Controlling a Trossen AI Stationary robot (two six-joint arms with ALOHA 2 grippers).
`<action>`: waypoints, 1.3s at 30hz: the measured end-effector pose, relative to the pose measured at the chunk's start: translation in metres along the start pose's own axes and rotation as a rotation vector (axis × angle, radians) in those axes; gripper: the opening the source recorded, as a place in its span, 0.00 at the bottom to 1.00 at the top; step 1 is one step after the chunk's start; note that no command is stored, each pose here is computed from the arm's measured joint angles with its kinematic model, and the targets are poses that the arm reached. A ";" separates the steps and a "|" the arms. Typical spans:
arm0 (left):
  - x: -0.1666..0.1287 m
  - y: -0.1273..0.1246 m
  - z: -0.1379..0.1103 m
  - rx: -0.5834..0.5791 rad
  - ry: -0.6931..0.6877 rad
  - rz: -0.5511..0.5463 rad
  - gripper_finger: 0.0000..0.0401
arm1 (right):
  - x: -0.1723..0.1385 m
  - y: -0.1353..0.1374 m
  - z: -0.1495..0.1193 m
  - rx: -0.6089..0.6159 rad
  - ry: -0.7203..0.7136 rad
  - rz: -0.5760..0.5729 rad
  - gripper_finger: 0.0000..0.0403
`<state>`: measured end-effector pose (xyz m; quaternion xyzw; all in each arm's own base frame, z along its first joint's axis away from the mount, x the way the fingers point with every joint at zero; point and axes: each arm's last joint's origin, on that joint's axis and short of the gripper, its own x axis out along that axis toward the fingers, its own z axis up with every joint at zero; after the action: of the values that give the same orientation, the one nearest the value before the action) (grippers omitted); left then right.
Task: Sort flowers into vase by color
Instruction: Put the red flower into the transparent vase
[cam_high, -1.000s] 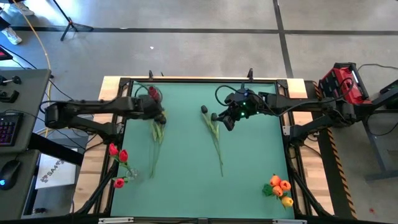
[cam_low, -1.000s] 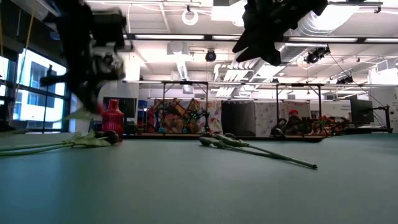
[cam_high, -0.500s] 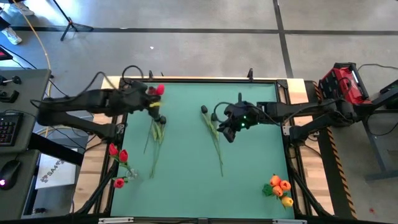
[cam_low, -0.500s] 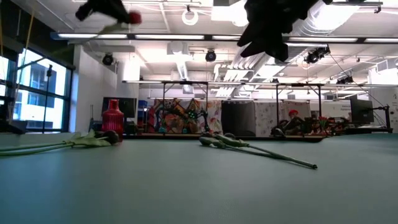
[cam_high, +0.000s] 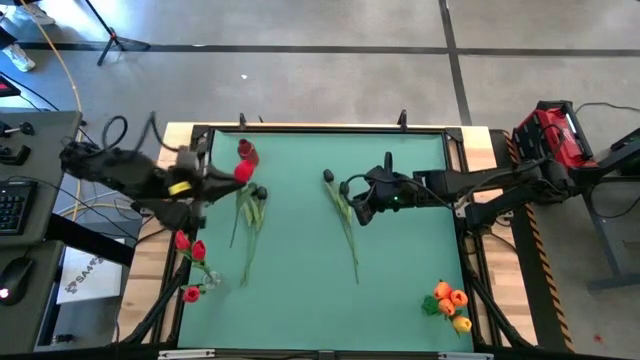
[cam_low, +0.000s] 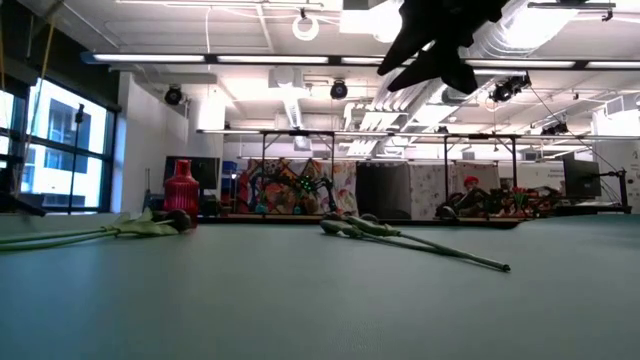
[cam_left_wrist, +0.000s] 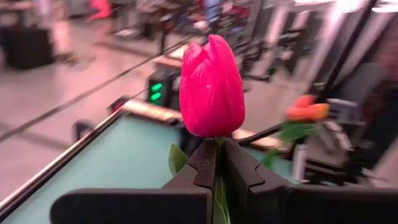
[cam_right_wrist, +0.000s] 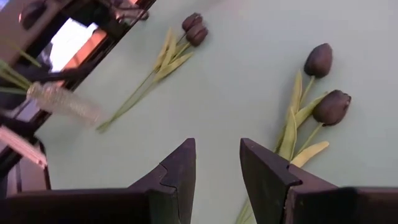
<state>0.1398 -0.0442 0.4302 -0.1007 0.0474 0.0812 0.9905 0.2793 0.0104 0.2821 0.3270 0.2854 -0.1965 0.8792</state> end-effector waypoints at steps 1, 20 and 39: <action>-0.004 -0.003 0.001 0.013 -0.013 -0.038 0.00 | 0.000 0.000 0.000 0.012 -0.004 -0.003 0.28; -0.064 -0.034 0.022 0.132 -0.231 -0.787 0.00 | -0.003 0.006 -0.006 0.251 -0.102 -0.063 0.28; -0.088 0.000 -0.001 0.086 -0.095 -0.920 0.00 | -0.007 0.026 -0.031 0.395 -0.203 -0.081 0.28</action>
<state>0.0534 -0.0575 0.4392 -0.0661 -0.0445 -0.3643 0.9279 0.2766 0.0509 0.2793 0.4596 0.1642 -0.3154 0.8138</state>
